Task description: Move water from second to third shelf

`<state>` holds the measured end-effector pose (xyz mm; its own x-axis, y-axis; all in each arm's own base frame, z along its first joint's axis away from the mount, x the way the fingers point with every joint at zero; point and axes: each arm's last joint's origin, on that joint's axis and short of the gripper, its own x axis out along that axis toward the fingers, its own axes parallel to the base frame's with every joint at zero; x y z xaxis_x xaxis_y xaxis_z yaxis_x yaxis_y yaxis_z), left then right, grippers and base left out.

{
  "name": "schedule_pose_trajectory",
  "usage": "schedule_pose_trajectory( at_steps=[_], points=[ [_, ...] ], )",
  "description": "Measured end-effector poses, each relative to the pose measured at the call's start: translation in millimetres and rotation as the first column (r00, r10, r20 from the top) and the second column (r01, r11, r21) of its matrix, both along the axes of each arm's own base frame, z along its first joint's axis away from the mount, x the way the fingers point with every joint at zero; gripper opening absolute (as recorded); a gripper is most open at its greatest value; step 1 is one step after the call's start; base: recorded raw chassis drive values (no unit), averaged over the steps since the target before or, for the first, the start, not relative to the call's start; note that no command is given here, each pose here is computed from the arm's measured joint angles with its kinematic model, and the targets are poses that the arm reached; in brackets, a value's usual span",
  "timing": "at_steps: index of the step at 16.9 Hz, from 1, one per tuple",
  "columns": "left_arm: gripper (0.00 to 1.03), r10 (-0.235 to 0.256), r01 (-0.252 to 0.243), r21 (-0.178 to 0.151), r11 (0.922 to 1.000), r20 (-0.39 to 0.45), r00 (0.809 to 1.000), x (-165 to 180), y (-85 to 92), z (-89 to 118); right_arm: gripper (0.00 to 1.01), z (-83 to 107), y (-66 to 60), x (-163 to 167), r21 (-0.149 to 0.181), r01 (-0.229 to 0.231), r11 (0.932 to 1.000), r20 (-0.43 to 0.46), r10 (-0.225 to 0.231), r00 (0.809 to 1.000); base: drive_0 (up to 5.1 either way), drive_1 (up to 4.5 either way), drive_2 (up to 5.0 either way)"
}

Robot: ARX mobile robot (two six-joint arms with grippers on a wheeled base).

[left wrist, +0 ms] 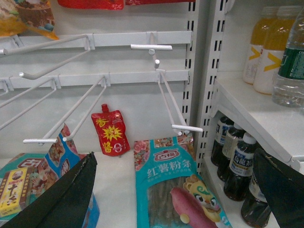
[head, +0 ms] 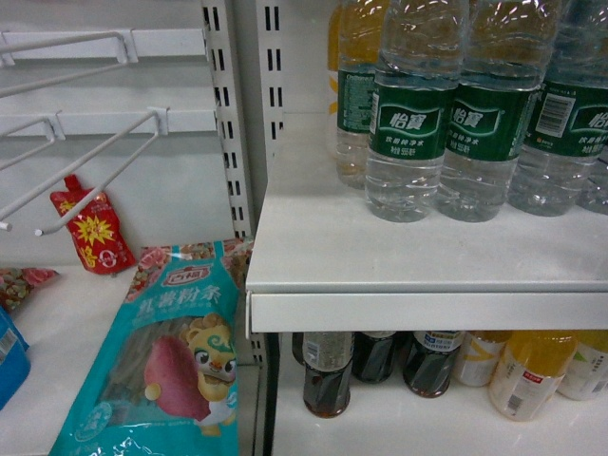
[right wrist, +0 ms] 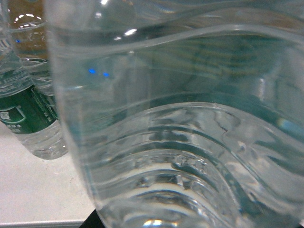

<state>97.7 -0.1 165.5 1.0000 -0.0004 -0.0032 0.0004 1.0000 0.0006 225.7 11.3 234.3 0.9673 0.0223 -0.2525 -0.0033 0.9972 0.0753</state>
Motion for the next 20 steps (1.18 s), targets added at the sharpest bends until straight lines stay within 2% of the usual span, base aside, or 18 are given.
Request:
schedule_pose_trajectory(
  at_steps=[7,16,20],
  points=[
    [0.98,0.0,0.0,0.0,1.0,0.0,1.0,0,0.0,0,0.39,-4.3,15.6,44,-0.005,-0.028,0.9996,-0.074,0.027,0.997,0.0,0.0,0.0],
    [0.98,0.0,0.0,0.0,1.0,0.0,1.0,0,0.0,0,0.39,-8.8,19.8,75,0.028,-0.018,0.9994,-0.122,0.022,0.992,0.0,0.0,0.0],
    [0.98,0.0,0.0,0.0,1.0,0.0,1.0,0,0.0,0,0.39,-9.2,23.5,82,0.02,-0.012,0.9997,-0.123,0.014,0.992,0.0,0.0,0.0]
  ],
)
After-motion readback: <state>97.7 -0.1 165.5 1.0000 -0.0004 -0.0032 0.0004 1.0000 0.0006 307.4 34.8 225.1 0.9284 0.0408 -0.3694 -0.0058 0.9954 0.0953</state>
